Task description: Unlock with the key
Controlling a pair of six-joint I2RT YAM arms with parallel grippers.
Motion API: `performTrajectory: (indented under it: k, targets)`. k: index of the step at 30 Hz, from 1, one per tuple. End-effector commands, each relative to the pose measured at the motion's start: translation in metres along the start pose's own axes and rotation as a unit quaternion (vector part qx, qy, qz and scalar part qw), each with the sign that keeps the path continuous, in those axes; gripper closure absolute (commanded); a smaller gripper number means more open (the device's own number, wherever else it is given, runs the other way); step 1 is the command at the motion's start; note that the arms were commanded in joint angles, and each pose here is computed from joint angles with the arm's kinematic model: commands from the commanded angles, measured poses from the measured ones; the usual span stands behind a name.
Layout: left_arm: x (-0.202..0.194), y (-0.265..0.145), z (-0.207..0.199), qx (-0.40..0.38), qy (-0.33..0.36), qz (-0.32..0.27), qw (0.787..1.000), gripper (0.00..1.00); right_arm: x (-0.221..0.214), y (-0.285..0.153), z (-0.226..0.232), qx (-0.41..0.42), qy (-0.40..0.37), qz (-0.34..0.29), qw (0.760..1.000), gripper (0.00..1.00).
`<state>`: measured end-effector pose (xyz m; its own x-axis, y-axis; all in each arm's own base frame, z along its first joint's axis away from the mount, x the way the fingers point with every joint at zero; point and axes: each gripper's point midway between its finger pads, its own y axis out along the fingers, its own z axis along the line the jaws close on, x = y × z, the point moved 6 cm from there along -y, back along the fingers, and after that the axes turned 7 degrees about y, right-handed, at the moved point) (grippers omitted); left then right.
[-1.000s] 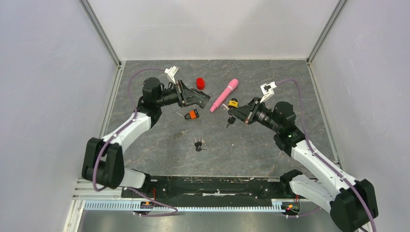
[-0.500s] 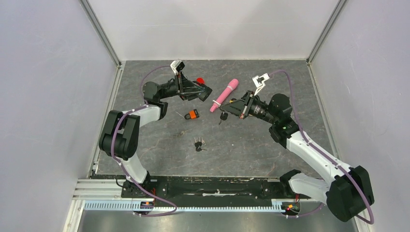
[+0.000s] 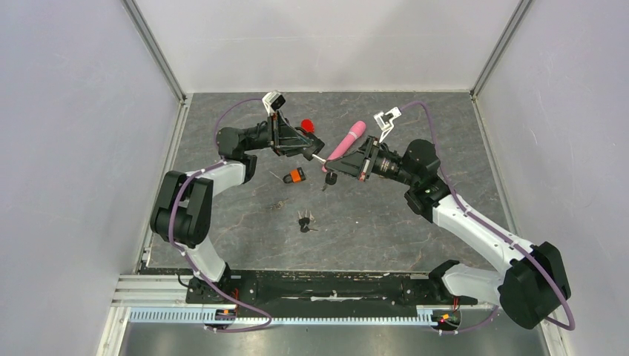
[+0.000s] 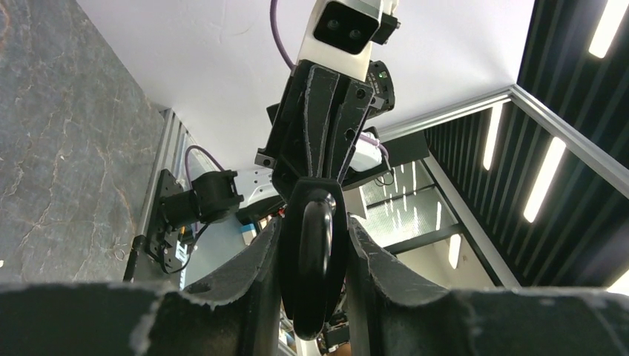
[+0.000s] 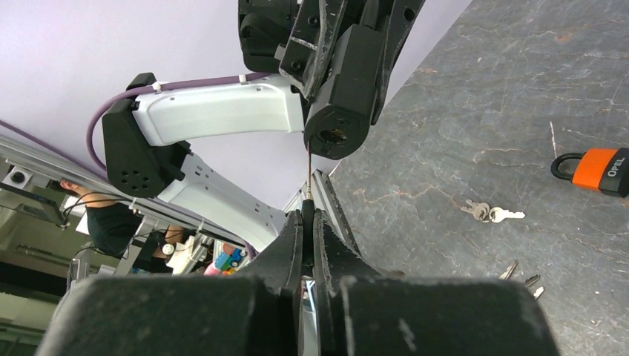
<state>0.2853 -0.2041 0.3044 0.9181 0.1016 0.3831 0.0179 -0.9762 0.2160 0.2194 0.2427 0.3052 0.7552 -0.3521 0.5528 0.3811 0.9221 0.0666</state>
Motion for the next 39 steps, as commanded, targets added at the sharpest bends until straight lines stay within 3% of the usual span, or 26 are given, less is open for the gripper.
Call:
performTrajectory:
  k: [1, 39]
  targets:
    - [-0.002, 0.004, -0.045, -0.042, 0.079, 0.000, 0.996, 0.98, 0.014, -0.001, 0.030, 0.048, -0.024, -0.018, 0.998, 1.00]
    - [-0.013, 0.008, -0.054, -0.052, 0.086, 0.000, 0.995, 0.98, 0.020, -0.005, 0.015, 0.002, -0.005, -0.060, 0.998, 1.00]
